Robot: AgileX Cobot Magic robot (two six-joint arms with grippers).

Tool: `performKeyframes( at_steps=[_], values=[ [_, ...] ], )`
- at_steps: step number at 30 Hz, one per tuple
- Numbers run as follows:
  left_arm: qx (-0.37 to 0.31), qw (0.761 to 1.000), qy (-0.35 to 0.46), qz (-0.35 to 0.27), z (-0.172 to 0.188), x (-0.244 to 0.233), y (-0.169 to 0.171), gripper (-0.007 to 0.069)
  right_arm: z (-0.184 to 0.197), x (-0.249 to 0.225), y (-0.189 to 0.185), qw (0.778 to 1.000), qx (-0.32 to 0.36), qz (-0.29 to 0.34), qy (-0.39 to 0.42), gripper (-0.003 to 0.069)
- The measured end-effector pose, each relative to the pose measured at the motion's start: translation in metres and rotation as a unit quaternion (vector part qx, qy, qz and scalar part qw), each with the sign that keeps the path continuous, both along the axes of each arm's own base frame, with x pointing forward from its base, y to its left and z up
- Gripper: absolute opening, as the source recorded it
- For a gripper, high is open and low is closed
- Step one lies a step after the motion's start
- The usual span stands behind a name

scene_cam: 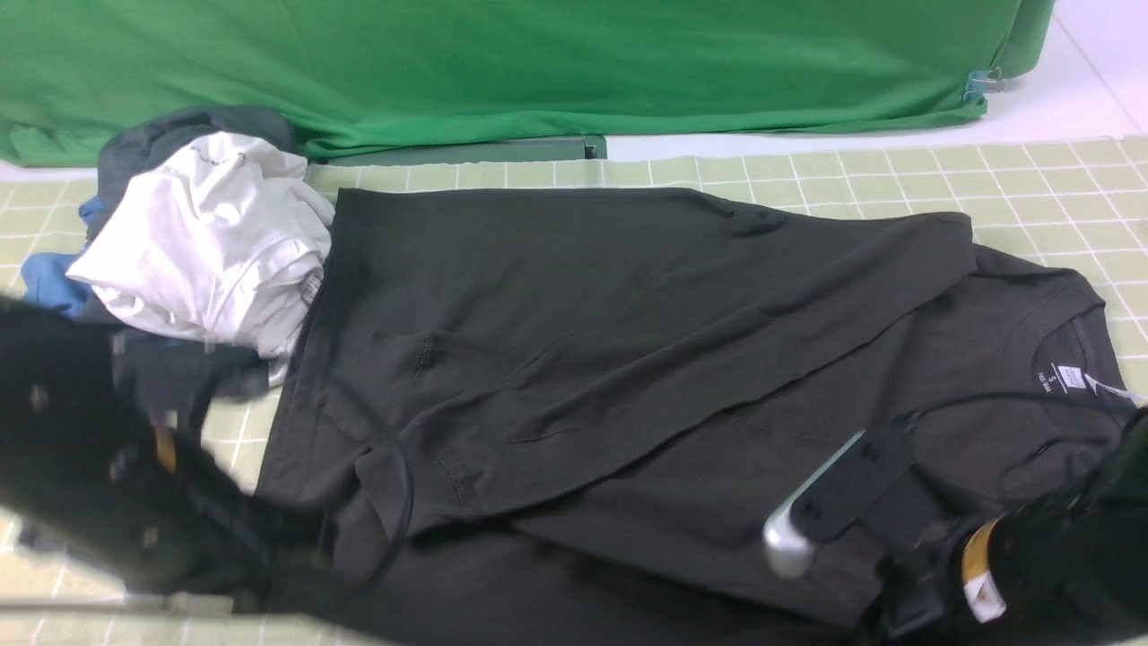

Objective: Fold a long-sleeved shirt over a green coffee tablecloth.
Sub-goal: 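Fold the black garment in half by bringing its near edge over to the far edge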

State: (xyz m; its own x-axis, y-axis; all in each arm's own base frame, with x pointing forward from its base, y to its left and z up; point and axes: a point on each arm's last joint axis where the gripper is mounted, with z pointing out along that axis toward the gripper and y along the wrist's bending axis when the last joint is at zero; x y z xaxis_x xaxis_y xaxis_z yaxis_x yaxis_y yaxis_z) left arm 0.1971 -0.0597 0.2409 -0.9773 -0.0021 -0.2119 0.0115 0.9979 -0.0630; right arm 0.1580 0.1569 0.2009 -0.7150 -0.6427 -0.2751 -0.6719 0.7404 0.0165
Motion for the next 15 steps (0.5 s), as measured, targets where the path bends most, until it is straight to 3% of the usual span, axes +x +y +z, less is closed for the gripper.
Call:
performKeyframes(
  at_steps=[5,15],
  values=[
    [0.000,0.998,-0.055,0.002,0.030,0.034,-0.007,0.0037,0.020,0.033,-0.016,0.999,0.001,-0.027,-0.025,0.0036],
    [0.011,0.996,-0.092,0.015,0.046,0.133,-0.018,0.0037,0.061,0.123,-0.028,0.997,-0.009,-0.047,-0.067,0.0035]
  ],
)
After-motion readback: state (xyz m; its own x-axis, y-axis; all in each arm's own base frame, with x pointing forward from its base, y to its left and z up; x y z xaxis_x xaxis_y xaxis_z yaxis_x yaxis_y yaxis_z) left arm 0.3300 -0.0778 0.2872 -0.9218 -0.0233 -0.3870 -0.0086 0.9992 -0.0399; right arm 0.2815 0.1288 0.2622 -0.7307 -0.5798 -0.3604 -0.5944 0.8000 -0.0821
